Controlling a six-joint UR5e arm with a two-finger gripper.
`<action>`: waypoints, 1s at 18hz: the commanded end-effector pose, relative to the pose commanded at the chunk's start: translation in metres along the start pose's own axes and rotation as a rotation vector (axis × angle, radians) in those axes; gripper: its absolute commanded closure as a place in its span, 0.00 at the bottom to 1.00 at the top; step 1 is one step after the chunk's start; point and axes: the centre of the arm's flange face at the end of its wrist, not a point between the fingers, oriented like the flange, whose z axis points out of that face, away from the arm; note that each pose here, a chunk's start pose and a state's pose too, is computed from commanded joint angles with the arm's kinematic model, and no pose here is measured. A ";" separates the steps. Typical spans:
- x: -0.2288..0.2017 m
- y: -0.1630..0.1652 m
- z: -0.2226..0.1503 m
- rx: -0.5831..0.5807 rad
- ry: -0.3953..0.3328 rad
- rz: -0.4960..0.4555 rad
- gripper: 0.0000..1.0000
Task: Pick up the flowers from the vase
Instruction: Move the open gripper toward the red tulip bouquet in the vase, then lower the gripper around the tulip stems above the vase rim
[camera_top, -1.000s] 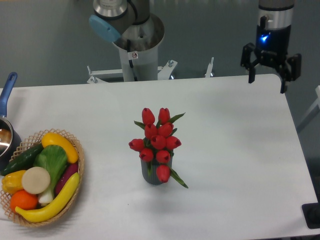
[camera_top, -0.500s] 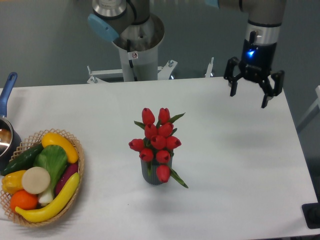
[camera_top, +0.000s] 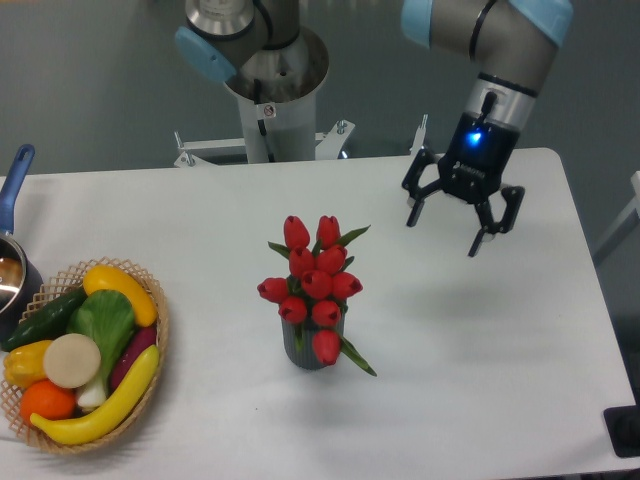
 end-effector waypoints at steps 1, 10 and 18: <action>0.003 0.000 0.006 0.034 0.013 0.001 0.00; 0.042 -0.013 0.047 0.165 0.111 -0.029 0.00; 0.058 -0.026 0.070 0.167 0.163 -0.009 0.00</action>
